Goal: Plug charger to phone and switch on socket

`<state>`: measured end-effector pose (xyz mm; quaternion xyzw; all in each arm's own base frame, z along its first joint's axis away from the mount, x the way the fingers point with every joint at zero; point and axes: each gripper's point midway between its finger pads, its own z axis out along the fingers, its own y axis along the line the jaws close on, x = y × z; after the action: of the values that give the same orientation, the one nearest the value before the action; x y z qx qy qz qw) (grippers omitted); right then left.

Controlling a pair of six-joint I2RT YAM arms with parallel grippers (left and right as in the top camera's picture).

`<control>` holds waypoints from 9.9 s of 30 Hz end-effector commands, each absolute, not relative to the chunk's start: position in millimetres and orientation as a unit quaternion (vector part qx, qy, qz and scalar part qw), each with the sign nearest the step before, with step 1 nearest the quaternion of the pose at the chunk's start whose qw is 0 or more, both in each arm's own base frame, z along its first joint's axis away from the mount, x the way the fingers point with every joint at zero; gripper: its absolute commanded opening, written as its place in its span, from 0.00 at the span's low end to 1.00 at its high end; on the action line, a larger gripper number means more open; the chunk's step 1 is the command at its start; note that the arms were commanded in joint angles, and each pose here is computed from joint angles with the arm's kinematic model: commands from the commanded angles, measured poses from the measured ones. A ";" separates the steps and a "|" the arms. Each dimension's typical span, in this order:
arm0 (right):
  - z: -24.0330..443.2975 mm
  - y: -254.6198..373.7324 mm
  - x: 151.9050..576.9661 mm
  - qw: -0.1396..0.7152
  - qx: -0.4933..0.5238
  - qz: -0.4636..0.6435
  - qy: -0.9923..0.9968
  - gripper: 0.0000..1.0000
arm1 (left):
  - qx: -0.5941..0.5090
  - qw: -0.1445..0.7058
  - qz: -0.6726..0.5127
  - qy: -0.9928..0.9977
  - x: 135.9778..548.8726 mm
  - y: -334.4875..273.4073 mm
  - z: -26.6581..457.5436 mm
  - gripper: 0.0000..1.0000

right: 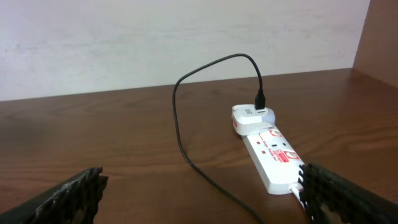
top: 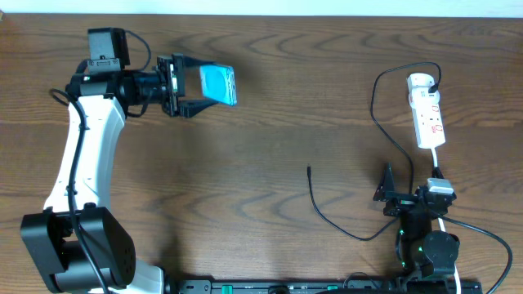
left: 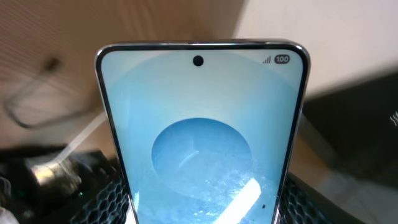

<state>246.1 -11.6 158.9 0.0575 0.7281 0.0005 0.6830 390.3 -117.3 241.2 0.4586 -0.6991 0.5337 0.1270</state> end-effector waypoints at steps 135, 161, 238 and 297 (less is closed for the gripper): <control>168.4 427.8 324.3 0.031 -0.148 0.564 0.812 0.83 | 0.727 0.099 0.185 -0.654 328.1 -48.0 157.5 0.07; 166.0 427.2 329.2 0.038 -0.134 0.557 0.819 0.48 | 0.718 0.129 0.212 -0.651 327.2 -61.3 163.4 0.07; 168.1 409.5 352.9 0.048 -0.103 0.560 0.821 0.01 | 0.500 0.050 0.430 -0.750 385.3 -86.8 212.7 0.90; 315.1 398.4 453.5 0.037 0.265 0.759 0.594 0.02 | 0.276 -0.269 0.549 -0.742 482.4 -75.7 316.5 0.53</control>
<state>451.5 399.5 300.5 0.2592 0.6102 0.7482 0.0267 481.7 -76.2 302.8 0.2901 -0.7448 0.5491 -0.2443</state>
